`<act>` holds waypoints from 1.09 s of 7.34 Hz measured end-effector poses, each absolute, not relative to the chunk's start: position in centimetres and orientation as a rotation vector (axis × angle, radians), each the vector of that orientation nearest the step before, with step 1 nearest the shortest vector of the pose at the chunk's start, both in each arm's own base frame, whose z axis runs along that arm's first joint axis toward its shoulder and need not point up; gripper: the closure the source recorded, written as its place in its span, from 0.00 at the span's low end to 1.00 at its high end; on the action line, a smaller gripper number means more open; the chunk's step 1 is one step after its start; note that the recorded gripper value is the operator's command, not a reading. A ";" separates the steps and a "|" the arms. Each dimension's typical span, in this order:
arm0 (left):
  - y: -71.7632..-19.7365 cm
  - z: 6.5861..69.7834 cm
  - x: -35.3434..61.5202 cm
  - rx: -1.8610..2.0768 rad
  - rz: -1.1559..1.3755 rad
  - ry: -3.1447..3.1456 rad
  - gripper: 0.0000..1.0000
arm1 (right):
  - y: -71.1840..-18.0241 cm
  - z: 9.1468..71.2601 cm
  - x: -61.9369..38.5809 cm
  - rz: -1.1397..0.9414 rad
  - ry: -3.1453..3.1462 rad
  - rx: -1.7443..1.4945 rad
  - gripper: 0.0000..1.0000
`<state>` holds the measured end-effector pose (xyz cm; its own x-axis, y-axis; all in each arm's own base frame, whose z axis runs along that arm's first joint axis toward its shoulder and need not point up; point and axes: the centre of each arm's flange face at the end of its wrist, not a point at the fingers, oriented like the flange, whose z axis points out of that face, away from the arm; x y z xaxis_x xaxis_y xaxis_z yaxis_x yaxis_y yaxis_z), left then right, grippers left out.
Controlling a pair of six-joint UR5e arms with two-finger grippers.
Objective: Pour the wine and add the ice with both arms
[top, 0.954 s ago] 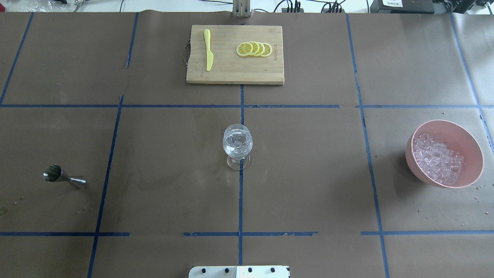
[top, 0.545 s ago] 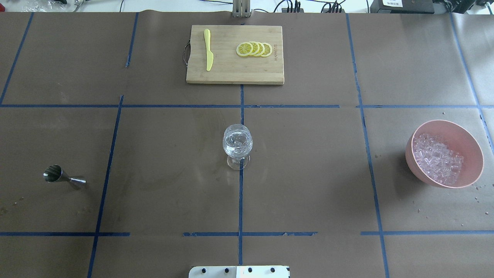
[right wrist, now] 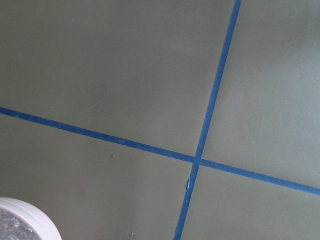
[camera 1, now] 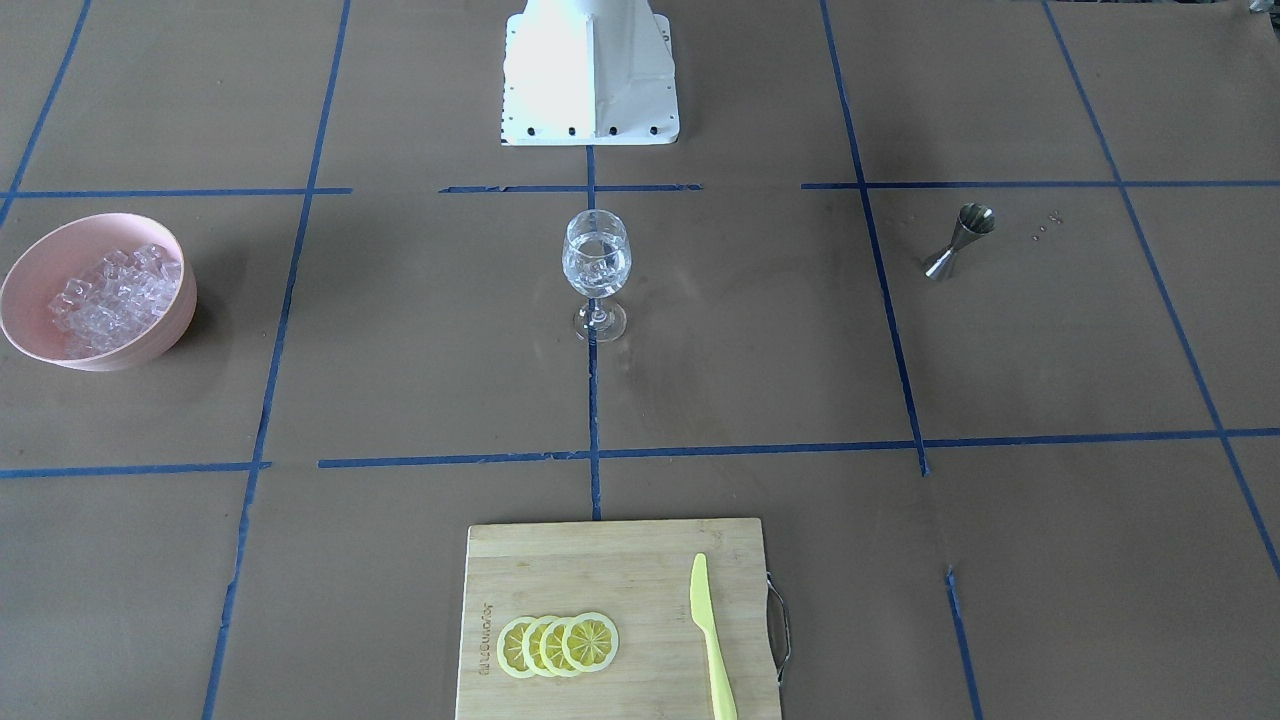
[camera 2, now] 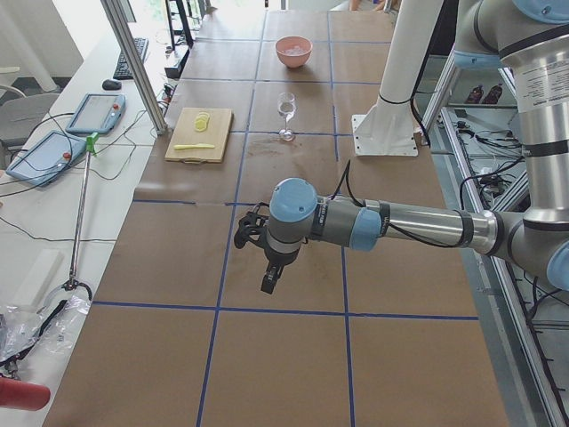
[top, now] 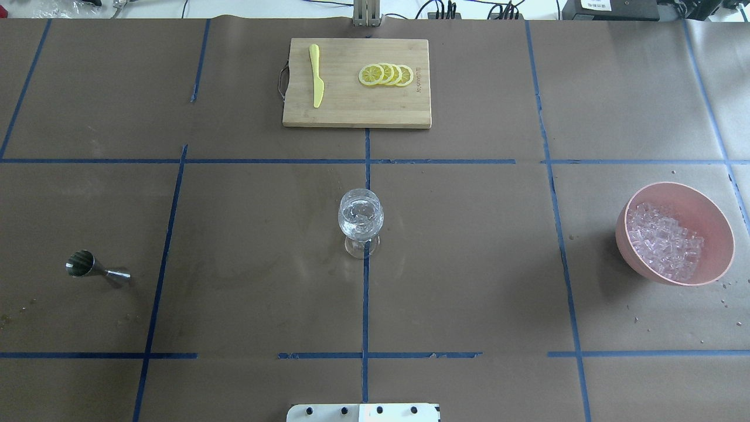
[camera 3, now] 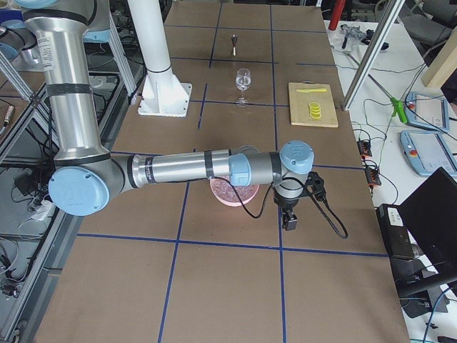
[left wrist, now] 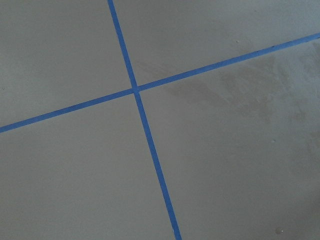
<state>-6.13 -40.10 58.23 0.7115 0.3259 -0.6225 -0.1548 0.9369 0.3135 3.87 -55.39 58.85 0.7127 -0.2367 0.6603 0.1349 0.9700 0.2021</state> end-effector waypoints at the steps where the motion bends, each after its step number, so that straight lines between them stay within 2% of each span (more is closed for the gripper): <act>1: -41.0 58.0 -6.9 0.220 0.296 0.698 0.00 | -55.4 58.8 3.9 -0.207 -0.750 0.143 0.00; 8: -42.2 59.3 -9.9 0.160 0.257 0.681 0.00 | -55.2 58.7 3.8 -0.206 -0.767 0.144 0.00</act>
<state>-9.85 -42.20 59.30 0.7469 0.2859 -0.6004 -0.1816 0.9562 0.2293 3.76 -55.22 58.68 0.7016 -0.2363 0.6722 0.1317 0.9702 0.2035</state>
